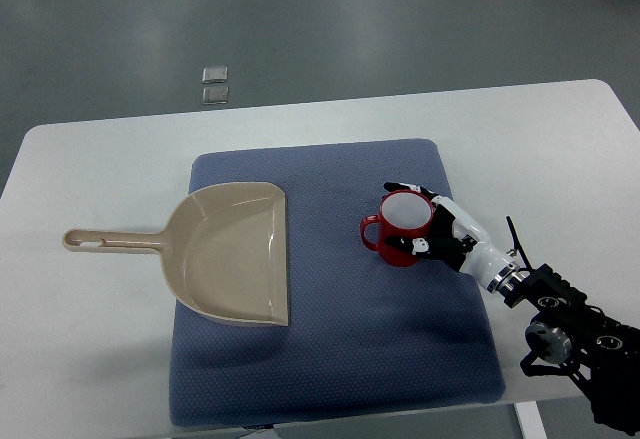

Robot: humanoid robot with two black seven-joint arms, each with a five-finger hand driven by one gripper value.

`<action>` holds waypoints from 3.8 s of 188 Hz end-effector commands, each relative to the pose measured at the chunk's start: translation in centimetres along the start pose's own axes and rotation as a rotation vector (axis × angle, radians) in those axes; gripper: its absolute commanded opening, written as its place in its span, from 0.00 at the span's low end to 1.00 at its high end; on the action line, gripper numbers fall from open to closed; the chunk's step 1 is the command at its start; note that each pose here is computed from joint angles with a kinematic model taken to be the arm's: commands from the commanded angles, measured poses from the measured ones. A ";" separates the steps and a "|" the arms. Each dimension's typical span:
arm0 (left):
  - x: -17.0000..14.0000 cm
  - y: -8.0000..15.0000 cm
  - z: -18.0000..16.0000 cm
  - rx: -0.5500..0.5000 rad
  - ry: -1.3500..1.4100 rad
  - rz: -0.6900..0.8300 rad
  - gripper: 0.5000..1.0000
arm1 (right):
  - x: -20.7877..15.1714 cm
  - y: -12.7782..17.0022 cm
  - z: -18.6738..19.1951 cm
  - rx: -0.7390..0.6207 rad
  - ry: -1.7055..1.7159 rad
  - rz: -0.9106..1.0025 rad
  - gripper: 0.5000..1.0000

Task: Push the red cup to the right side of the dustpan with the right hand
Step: 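Push the red mug with the right hand toward the dustpan, then keep pushing the red mug until it touches the dustpan's edge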

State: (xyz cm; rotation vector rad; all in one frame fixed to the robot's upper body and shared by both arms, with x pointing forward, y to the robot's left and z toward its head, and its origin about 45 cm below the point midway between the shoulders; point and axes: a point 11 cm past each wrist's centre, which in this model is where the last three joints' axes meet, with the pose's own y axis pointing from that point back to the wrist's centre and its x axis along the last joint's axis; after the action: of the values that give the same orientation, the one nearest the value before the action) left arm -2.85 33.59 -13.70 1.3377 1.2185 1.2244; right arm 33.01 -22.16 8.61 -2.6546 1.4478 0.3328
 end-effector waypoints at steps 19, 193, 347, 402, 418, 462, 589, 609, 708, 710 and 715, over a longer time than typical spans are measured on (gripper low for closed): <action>0.0 0.0 0.0 0.000 0.001 0.000 1.00 | -0.5 -0.2 0.2 0.003 -0.008 -0.003 0.86; 0.0 0.0 0.0 0.000 0.001 0.000 1.00 | -4.3 -2.1 1.2 0.014 -0.045 -0.057 0.86; 0.0 0.0 0.0 0.000 0.001 0.000 1.00 | -6.8 -3.5 1.5 0.029 -0.068 -0.077 0.86; 0.0 0.0 0.0 0.000 -0.001 0.000 1.00 | -6.8 -3.7 1.5 0.027 -0.055 -0.072 0.86; 0.0 0.0 0.0 0.000 -0.001 0.000 1.00 | -7.0 -3.6 1.7 0.021 -0.051 -0.076 0.86; 0.0 0.0 0.0 0.000 0.001 0.000 1.00 | -7.2 -3.6 2.1 0.008 -0.034 -0.072 0.86; 0.0 0.0 0.0 0.000 -0.001 0.000 1.00 | -7.7 -3.5 2.4 -0.006 -0.020 -0.082 0.86; 0.0 0.0 0.0 0.000 0.001 0.000 1.00 | -7.9 -3.5 2.6 -0.014 -0.017 -0.091 0.86; 0.0 0.0 0.0 0.000 -0.001 0.000 1.00 | -8.4 -3.5 3.0 -0.027 -0.002 -0.104 0.86; 0.0 0.0 0.0 0.000 -0.001 0.000 1.00 | -8.5 -3.5 2.9 -0.026 -0.003 -0.105 0.86; 0.0 0.0 0.0 0.000 0.001 0.000 1.00 | -8.5 -3.5 3.0 -0.028 0.001 -0.109 0.86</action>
State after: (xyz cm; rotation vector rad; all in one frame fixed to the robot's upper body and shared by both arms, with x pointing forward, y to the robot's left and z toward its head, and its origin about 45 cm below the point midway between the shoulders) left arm -2.85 33.59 -13.70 1.3375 1.2186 1.2245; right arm 31.17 -12.91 7.72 -2.7327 1.3113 0.3470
